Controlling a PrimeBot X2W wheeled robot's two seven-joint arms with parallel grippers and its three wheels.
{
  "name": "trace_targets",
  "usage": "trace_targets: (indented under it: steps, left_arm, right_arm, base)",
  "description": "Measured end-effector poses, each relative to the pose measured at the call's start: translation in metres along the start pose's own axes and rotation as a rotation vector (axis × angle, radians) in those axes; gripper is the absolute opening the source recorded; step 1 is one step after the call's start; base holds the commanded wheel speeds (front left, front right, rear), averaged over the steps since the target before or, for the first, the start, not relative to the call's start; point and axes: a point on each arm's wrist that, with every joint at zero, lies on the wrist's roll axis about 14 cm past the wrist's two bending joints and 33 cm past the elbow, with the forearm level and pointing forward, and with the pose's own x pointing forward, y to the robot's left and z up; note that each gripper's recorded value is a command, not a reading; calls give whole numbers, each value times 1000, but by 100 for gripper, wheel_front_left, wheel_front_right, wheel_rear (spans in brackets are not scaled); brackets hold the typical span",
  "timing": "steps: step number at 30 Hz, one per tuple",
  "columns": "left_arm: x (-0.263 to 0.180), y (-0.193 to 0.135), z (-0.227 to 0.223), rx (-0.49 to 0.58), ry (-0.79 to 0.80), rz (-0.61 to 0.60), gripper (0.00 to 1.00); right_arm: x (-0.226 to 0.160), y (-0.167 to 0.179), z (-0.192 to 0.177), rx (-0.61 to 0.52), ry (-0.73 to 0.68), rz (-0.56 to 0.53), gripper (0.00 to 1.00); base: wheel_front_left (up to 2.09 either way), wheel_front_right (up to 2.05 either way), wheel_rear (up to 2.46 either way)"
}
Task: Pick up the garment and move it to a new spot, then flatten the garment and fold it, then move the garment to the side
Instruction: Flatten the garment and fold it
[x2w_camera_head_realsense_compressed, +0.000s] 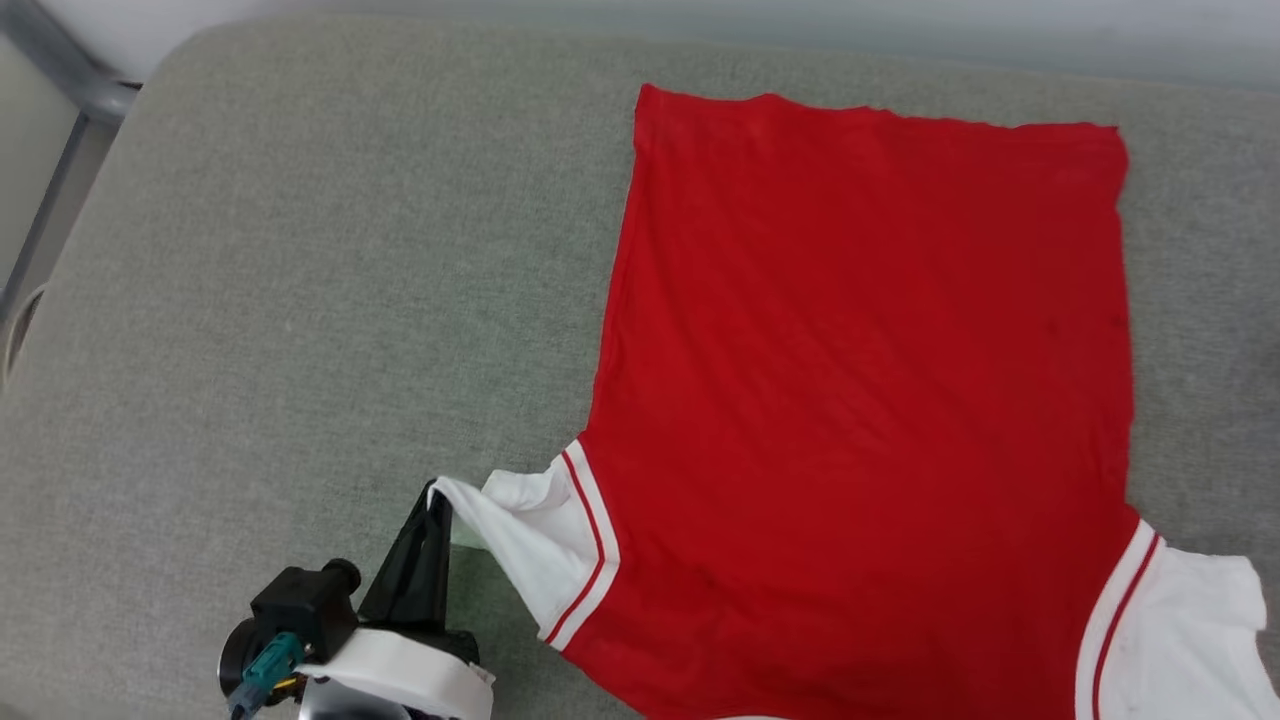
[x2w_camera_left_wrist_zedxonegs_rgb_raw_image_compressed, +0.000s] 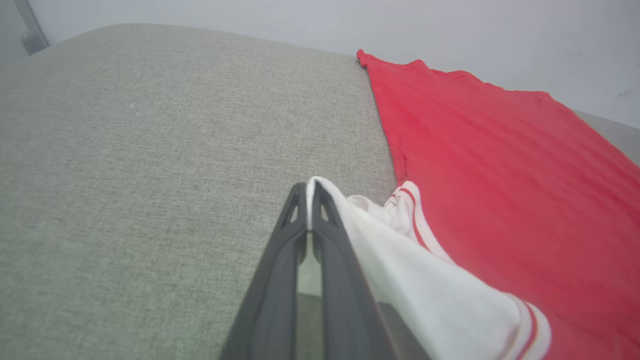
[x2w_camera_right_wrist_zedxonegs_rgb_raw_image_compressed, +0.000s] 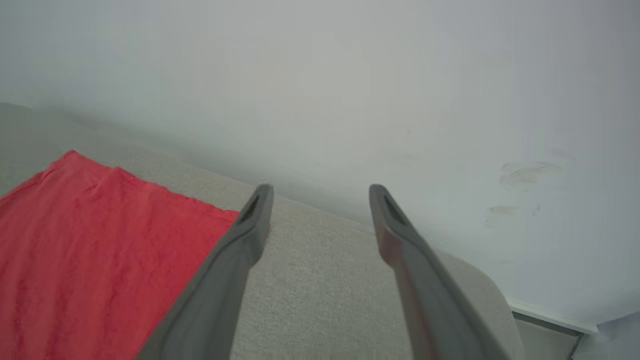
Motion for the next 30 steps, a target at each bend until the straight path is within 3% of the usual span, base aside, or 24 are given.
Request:
trace_targets:
  steps: [10,21,30]
  left_arm:
    - [20,3,-13,5,33,23,0]
    - [36,16,-31,36,86,57,0]
    - [38,26,-40,51,117,84,0]
  right_arm:
    - [72,50,-102,49,650,162,100]
    - [126,86,-167,64,850,196,100]
    - [128,105,-227,62,986,225,100]
  base:
    - [0,0,0]
    - [0,0,0]
    - [0,0,0]
